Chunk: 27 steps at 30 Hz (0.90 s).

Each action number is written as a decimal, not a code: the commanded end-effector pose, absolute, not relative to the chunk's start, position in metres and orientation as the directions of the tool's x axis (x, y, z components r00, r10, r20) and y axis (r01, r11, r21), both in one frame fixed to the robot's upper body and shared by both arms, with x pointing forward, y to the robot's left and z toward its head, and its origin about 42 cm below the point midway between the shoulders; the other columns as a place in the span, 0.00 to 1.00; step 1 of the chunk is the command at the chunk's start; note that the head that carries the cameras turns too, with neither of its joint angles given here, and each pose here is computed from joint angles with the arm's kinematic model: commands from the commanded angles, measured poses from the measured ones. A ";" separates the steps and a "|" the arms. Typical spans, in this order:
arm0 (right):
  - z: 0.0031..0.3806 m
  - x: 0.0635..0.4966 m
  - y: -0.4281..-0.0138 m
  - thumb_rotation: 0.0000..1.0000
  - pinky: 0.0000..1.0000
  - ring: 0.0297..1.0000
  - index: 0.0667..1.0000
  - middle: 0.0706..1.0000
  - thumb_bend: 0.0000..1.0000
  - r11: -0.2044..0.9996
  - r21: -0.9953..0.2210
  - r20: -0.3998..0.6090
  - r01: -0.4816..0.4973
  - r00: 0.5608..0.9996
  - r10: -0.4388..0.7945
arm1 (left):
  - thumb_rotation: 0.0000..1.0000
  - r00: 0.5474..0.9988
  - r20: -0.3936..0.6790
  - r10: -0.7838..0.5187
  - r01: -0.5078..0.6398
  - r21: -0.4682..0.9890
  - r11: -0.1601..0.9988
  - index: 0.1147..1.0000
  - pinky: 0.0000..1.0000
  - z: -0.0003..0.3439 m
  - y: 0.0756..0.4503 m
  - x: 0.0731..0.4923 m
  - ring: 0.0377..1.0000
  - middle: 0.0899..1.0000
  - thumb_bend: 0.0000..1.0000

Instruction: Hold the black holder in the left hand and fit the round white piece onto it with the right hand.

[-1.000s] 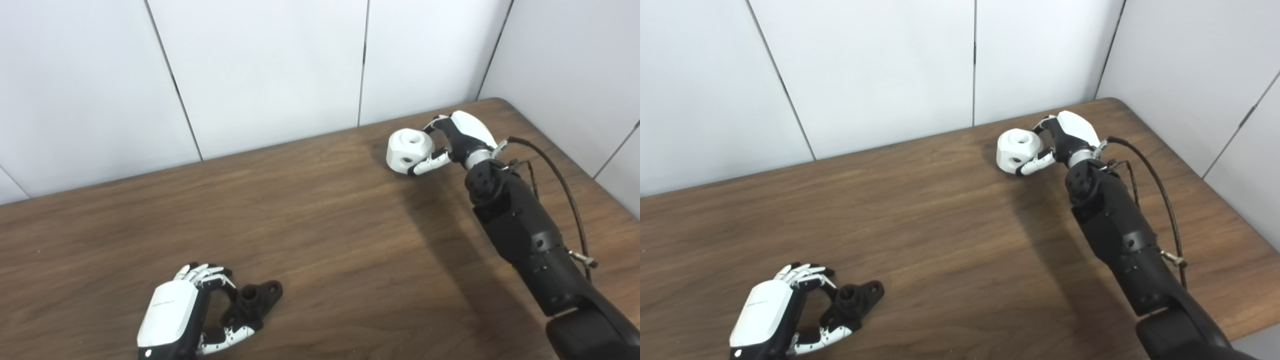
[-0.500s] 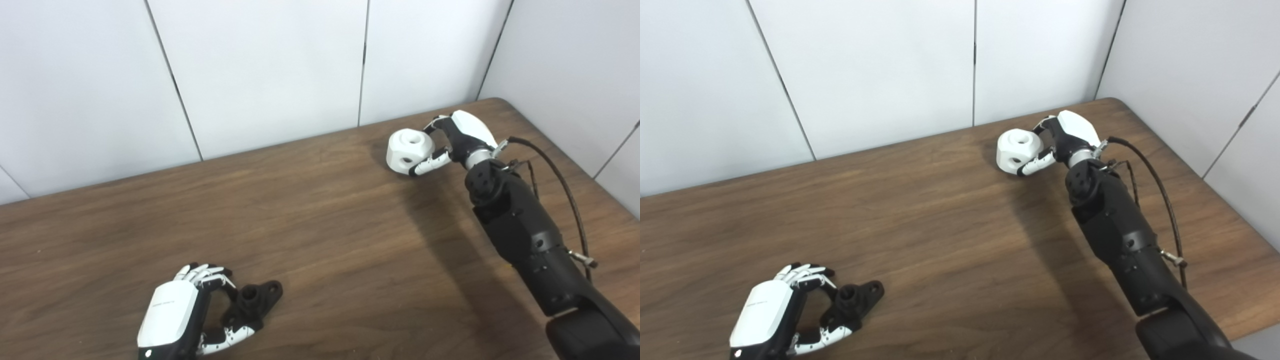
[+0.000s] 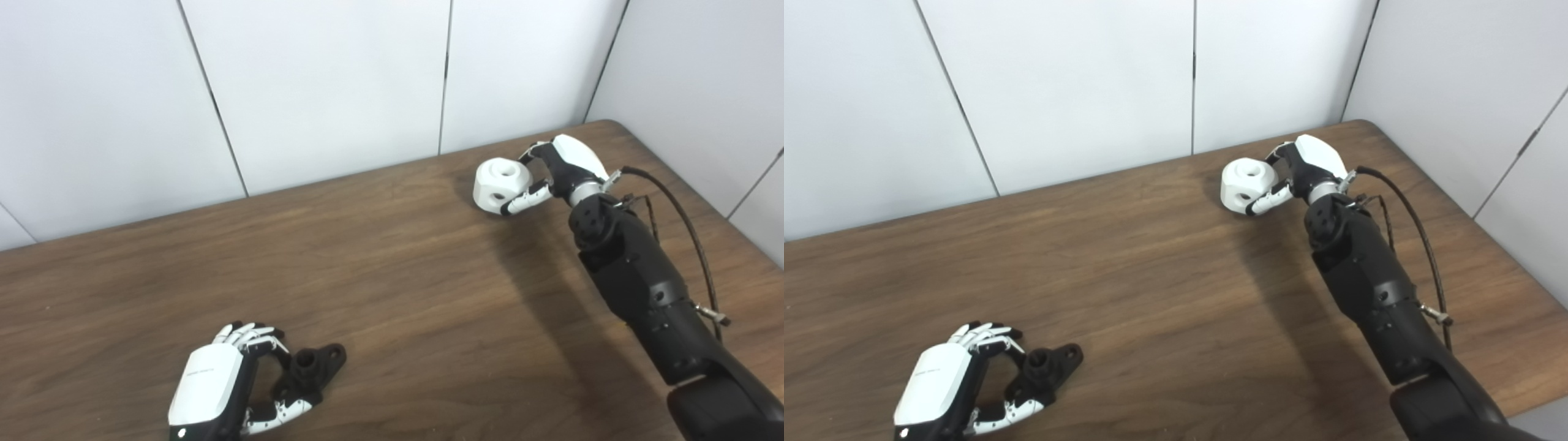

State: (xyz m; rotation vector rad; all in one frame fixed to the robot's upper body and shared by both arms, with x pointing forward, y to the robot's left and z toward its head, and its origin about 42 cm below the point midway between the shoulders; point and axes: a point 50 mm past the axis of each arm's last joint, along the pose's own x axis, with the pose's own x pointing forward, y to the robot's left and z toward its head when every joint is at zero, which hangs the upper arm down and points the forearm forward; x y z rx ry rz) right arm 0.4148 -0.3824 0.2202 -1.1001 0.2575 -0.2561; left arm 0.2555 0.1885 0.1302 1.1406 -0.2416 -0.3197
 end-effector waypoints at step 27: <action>0.252 0.427 -0.383 0.15 1.00 1.00 0.48 0.90 0.59 0.416 -0.893 0.024 0.168 0.944 -0.330 | 0.04 0.928 -0.053 -0.368 0.179 0.931 0.317 0.42 0.92 0.122 0.191 0.250 0.84 0.72 0.52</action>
